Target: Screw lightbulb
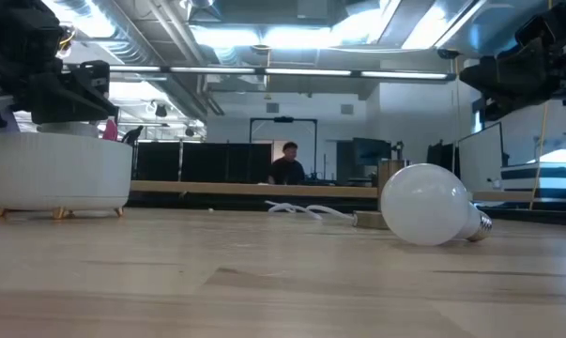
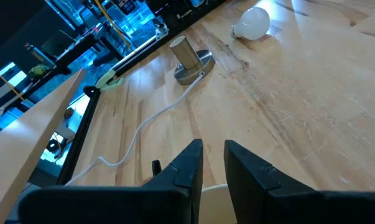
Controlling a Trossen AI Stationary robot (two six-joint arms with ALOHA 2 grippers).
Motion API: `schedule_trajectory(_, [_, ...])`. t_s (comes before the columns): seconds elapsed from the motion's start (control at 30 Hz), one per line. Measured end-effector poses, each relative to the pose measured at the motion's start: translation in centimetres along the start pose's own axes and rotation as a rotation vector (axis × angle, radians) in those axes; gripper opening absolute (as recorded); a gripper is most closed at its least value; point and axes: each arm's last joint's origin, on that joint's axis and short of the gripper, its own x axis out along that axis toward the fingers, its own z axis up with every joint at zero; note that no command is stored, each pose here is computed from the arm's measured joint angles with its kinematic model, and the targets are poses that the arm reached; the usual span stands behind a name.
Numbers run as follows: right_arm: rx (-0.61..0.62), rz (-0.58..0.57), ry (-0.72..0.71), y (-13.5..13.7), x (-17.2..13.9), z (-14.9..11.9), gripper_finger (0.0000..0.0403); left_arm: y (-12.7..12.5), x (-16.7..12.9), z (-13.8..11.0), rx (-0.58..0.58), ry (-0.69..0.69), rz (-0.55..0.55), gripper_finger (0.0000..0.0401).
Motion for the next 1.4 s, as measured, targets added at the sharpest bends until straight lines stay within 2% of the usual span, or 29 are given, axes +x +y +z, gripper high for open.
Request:
schedule_trajectory(0.3, [0.0,0.0,0.0,0.0,0.0,0.0,0.0035,0.0,0.0,0.0,0.0,0.0,0.0,0.0056])
schedule_trajectory(0.47, [0.0,0.0,-0.001,0.0,0.0,0.0,0.0035,0.5,0.0,0.2,0.01,0.004,0.097,0.0056])
schedule_trajectory(0.57, [0.006,-0.027,-0.02,-0.1,0.0,0.2,0.0035,1.0,-0.1,1.0,0.054,-0.065,0.154,0.0056])
schedule_trajectory(0.63, [0.107,-0.028,-0.025,-0.1,0.0,0.2,0.0035,1.3,-0.2,1.4,0.039,-0.113,0.176,0.0056])
schedule_trajectory(0.73, [0.364,-0.011,-0.07,0.0,0.0,0.6,0.0035,1.6,-0.3,1.8,0.036,-0.163,0.212,0.0056])
schedule_trajectory(0.8, [0.462,-0.013,-0.074,0.0,0.0,0.6,0.0035,1.8,-0.4,2.1,0.018,-0.196,0.233,0.0056])
schedule_trajectory(0.87, [0.494,-0.016,-0.075,-0.1,0.0,0.6,0.0035,2.0,-0.5,2.5,-0.076,-0.251,0.238,0.0056])
schedule_trajectory(1.0, [0.561,-0.024,-0.082,-0.1,0.0,0.6,0.0035,2.5,-1.0,3.4,-0.444,-0.41,0.207,0.0056])
schedule_trajectory(1.17, [0.644,-0.087,-0.117,-0.3,0.0,0.7,0.0035,3.2,-1.7,4.4,-0.787,-0.592,0.168,0.0056])
schedule_trajectory(1.3, [0.631,-0.155,-0.156,-0.5,-0.1,0.8,0.0035,3.9,-2.5,5.3,-0.809,-0.734,0.238,0.0056])
schedule_trajectory(1.4, [0.615,-0.132,-0.219,-0.4,-0.2,1.5,0.0035,4.5,-3.1,6.2,-0.799,-0.804,0.252,0.0056])
